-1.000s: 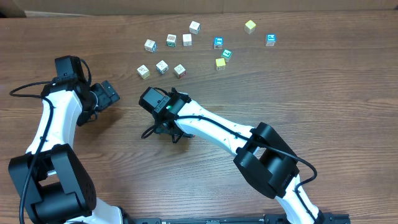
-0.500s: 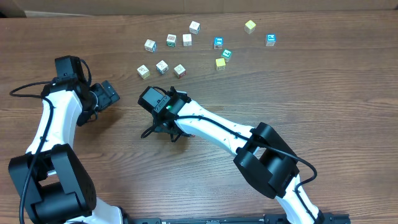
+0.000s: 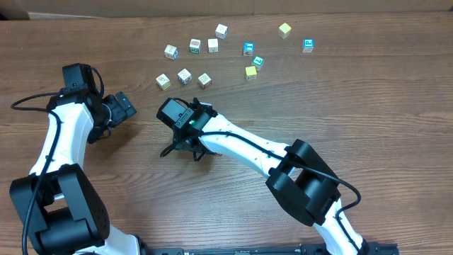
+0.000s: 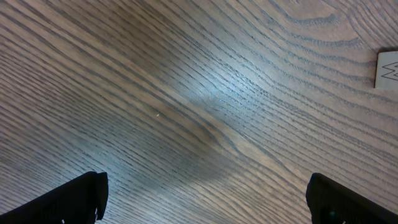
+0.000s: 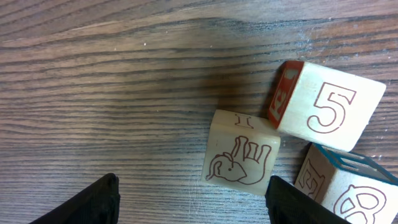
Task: Form a circle
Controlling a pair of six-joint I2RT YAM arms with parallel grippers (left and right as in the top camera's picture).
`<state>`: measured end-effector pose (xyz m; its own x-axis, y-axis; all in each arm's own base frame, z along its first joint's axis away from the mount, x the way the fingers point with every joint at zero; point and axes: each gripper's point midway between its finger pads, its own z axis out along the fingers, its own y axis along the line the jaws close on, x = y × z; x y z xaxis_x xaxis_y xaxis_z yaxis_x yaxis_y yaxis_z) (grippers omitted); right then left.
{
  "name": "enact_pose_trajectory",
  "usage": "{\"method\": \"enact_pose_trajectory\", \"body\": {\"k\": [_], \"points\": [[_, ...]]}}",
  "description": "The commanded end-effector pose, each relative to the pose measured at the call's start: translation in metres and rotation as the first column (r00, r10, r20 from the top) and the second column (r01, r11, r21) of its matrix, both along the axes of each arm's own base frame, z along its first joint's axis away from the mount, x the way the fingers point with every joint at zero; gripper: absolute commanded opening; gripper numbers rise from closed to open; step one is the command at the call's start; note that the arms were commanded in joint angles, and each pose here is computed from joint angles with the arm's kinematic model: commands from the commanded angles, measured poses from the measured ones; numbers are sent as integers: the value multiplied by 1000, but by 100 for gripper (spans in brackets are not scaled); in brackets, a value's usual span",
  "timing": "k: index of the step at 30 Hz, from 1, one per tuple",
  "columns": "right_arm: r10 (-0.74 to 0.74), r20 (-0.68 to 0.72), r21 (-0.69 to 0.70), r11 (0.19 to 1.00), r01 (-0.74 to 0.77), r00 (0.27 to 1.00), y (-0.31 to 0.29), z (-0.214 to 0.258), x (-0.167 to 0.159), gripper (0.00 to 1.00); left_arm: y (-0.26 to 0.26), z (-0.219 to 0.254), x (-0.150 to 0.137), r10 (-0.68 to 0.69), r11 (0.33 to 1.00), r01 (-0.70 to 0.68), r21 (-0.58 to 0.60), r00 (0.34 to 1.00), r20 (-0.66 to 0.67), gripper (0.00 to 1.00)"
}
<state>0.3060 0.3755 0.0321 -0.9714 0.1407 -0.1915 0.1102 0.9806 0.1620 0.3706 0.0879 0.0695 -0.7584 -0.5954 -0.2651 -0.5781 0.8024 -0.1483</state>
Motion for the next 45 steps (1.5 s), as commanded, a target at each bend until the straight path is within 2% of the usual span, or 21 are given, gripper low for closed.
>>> {"method": "enact_pose_trajectory", "body": {"k": [1, 37, 41, 45], "points": [[3, -11, -13, 1000, -3, 1000, -2, -9, -1, 72, -2, -1, 1, 2, 1000, -2, -10, 1000, -2, 100], [0, -31, -6, 1000, 0, 1000, -1, -9, -5, 72, -2, -1, 1, 2, 1000, -2, -10, 1000, -2, 100], [11, 4, -8, 1000, -11, 1000, -3, 6, 0, 72, -2, -1, 1, 2, 1000, -2, -10, 1000, -2, 100], [24, 102, 20, 999, -26, 995, -4, 45, 19, 73, -2, -1, 1, 2, 1000, -2, -10, 1000, -2, 99]]}}
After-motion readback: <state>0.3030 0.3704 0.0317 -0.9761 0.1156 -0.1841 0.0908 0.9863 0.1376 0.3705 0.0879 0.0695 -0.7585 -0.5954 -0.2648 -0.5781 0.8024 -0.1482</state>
